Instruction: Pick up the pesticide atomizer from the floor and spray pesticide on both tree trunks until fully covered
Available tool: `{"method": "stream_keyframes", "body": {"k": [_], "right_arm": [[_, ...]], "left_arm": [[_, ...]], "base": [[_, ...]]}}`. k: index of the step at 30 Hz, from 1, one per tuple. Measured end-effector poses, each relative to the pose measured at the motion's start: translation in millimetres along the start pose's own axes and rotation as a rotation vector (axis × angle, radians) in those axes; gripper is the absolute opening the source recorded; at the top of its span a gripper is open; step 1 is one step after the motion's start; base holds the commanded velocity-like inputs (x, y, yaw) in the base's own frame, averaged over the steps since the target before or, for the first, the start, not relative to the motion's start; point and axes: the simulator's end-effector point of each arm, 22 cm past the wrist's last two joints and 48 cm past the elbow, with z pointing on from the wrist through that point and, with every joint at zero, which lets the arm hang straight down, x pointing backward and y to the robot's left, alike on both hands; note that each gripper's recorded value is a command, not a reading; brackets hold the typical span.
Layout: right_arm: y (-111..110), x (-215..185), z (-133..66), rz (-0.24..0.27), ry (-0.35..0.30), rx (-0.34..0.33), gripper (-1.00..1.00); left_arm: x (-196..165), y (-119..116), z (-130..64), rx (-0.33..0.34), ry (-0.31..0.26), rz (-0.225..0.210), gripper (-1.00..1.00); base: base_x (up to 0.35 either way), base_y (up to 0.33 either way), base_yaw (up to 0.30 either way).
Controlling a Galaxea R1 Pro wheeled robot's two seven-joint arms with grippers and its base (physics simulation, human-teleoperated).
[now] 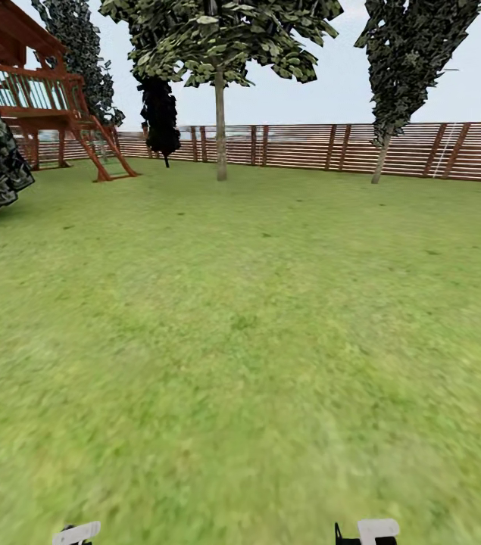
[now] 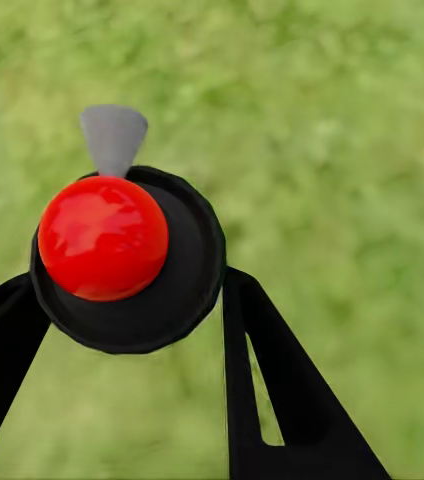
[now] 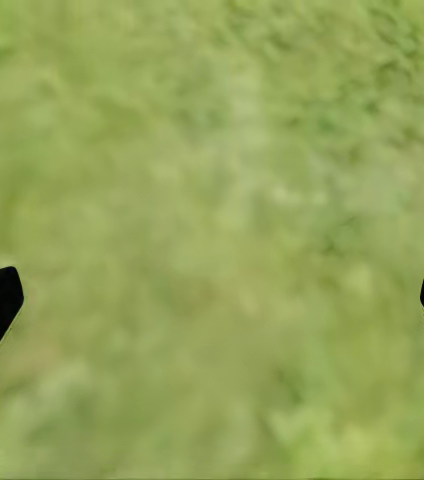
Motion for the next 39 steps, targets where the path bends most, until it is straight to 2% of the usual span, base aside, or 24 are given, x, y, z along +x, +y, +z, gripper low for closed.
{"method": "stream_keyframes", "body": {"k": [39], "right_arm": [[0.0, 0.0, 0.0, 0.000, 0.000, 0.000, 1.00]], "left_arm": [[0.0, 0.0, 0.0, 0.000, 0.000, 0.000, -1.00]], "base": [[0.338, 0.000, 0.000]]}}
